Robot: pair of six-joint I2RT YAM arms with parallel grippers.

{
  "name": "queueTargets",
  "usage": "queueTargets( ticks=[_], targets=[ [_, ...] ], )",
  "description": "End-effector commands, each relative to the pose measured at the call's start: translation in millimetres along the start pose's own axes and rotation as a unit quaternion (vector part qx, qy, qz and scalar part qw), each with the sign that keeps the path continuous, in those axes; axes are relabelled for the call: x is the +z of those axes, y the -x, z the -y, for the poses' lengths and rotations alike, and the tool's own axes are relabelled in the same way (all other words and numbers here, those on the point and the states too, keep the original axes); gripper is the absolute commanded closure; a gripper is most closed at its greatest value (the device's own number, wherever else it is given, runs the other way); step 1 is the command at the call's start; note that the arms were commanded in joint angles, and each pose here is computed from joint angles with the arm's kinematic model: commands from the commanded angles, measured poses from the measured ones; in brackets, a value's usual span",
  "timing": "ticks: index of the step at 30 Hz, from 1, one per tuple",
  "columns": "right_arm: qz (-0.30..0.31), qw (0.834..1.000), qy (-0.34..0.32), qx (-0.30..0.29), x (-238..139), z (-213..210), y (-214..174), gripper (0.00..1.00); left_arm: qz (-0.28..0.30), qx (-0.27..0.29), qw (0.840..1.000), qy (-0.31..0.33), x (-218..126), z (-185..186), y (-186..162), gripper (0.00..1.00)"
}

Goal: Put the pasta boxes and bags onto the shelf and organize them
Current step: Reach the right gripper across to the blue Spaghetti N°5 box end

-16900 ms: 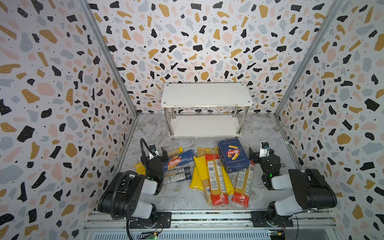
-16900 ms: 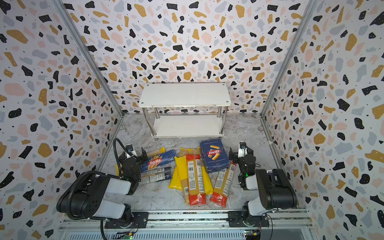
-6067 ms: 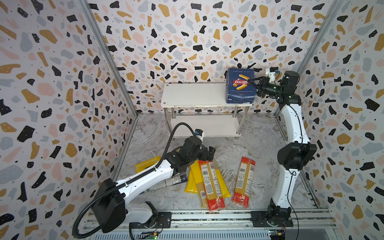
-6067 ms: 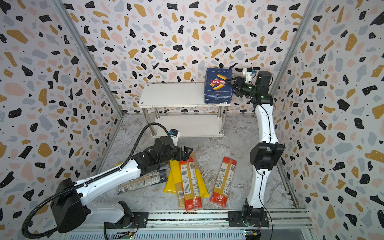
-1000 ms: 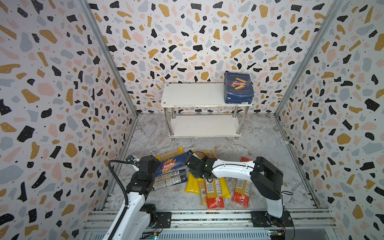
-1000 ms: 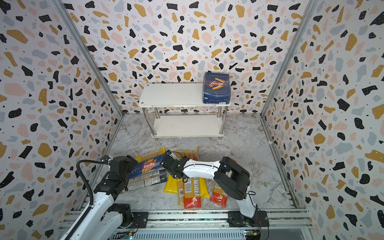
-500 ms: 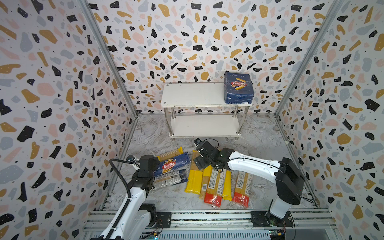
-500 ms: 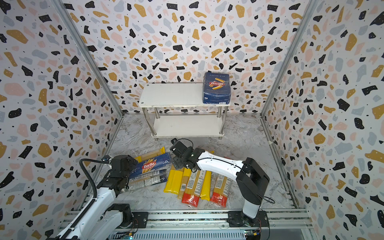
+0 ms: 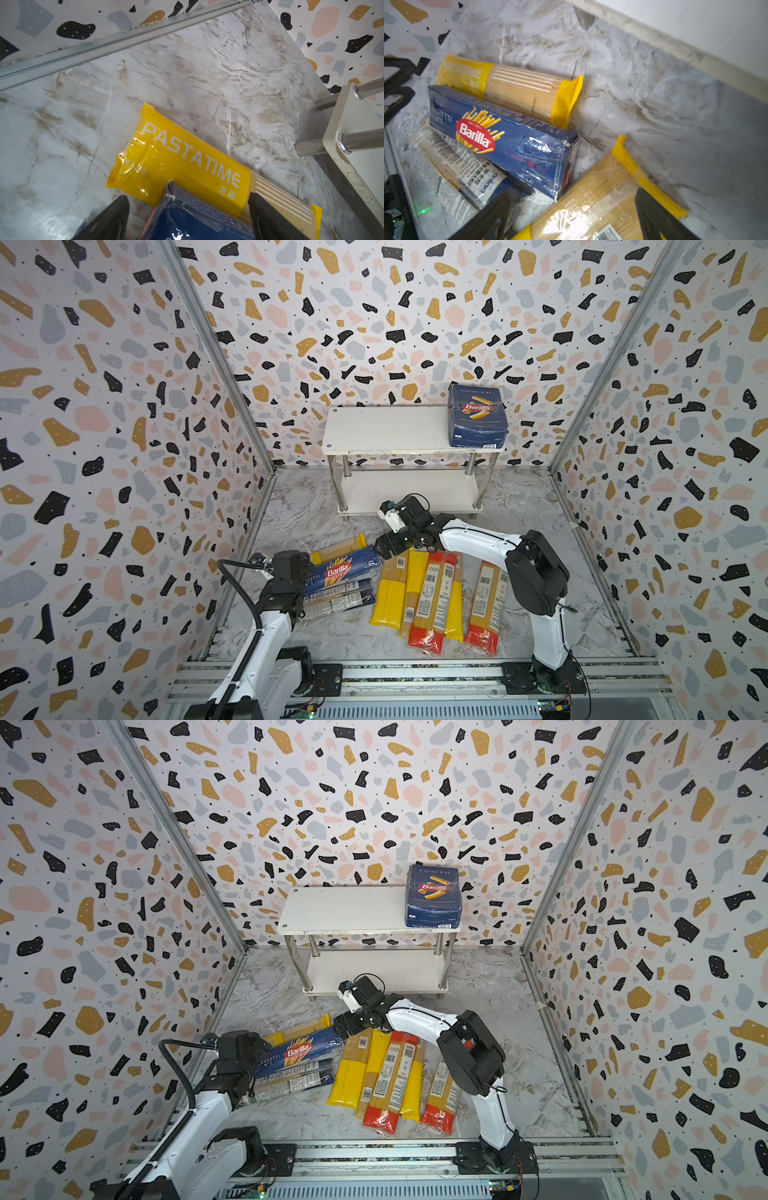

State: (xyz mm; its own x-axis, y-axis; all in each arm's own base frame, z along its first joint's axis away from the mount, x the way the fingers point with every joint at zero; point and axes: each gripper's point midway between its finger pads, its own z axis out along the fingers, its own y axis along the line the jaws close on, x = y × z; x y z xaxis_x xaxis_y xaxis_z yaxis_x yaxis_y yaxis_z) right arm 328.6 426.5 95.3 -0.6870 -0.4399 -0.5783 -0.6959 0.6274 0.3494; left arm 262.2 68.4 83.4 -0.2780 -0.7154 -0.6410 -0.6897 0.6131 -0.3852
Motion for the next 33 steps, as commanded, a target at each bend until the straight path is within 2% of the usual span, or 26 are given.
queueTargets(
  ticks=[1, 10, 19, 24, 25, 33],
  targets=[
    [0.023, 0.998, 0.051, -0.006, -14, -22, 26, 0.06, -0.002, 0.007, 1.000, -0.013, 6, 3, -1, 0.16],
    [0.001, 0.995, 0.098, -0.013, 10, -28, 29, 0.07, -0.029, 0.002, 0.999, -0.022, 15, 5, -12, 0.27],
    [-0.019, 0.994, 0.107, -0.017, 23, -27, 22, 0.07, -0.097, -0.015, 0.993, -0.071, 10, 15, -42, 0.28],
    [-0.020, 0.993, 0.113, -0.015, 25, -26, 21, 0.07, -0.109, -0.027, 0.989, -0.092, 8, 20, -49, 0.28],
    [-0.020, 0.993, 0.116, -0.013, 26, -26, 21, 0.07, -0.114, -0.042, 0.988, -0.095, 7, 21, -50, 0.28],
    [-0.030, 0.991, 0.129, -0.006, 39, -23, 18, 0.07, -0.125, -0.040, 0.985, -0.108, -5, 28, -49, 0.29]
  ],
)
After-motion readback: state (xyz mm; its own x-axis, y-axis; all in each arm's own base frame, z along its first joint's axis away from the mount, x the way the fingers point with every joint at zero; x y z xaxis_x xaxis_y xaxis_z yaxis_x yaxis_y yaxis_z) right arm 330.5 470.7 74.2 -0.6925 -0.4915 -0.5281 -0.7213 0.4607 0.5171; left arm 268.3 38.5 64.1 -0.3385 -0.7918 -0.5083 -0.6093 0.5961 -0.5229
